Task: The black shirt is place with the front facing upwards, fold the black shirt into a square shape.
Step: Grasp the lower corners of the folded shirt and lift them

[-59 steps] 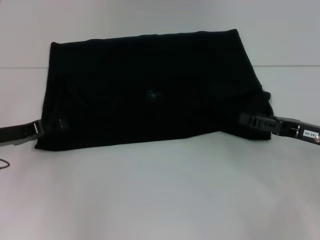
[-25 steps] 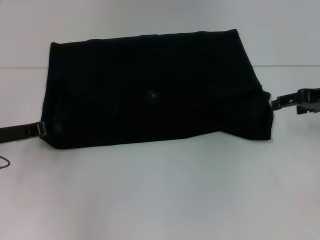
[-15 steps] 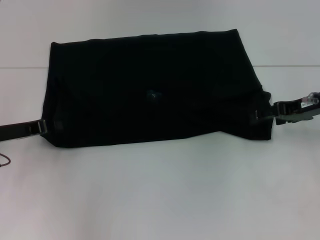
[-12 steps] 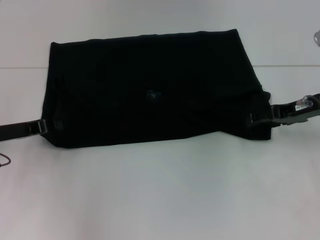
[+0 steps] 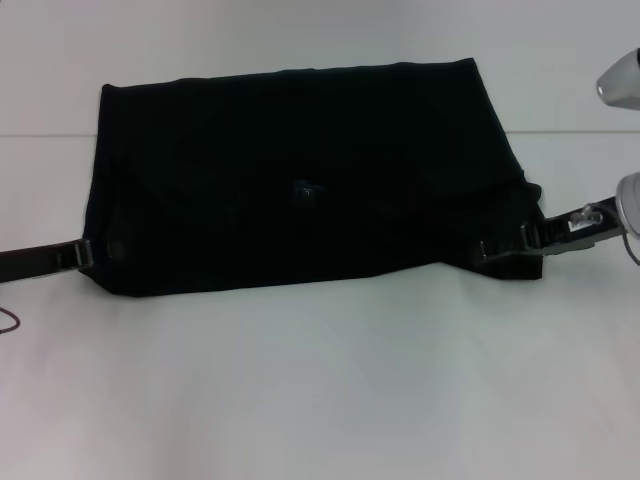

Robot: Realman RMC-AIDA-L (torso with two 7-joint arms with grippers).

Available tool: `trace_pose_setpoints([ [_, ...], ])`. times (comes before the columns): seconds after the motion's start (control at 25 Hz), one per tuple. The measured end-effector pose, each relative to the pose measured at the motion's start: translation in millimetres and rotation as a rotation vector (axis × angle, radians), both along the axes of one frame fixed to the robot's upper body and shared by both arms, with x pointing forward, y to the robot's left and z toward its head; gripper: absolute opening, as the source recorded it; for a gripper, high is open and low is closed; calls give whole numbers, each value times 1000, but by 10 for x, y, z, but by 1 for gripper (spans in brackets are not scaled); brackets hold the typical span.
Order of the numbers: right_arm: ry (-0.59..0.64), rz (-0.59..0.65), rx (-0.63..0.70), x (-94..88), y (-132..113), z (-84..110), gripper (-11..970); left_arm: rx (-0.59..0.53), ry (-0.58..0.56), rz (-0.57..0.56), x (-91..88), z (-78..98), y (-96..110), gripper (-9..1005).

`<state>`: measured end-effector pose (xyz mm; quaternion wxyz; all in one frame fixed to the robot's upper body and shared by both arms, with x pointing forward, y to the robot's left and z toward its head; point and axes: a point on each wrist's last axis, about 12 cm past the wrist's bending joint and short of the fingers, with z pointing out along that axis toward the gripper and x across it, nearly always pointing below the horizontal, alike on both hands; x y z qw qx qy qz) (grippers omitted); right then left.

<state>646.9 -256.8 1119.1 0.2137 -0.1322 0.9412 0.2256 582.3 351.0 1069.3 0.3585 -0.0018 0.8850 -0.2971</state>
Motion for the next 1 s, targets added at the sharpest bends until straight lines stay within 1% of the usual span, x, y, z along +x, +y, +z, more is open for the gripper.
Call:
trace_pose_setpoints([
  [0.28, -27, 12, -35, 24, 19, -16, 803, -3, -6, 6, -2, 4, 13, 59],
  [0.52, -33, 42, -73, 26, 92, -39, 783, -8, -12, -4, -1, 14, 2, 63],
  [0.92, -29, 46, -77, 41, 113, -9, 291, -7, -22, -13, 13, 31, -9, 68],
  [1.0, -26, 44, -77, 41, 99, -4, 225, -11, -30, -16, 15, 48, -4, 70],
])
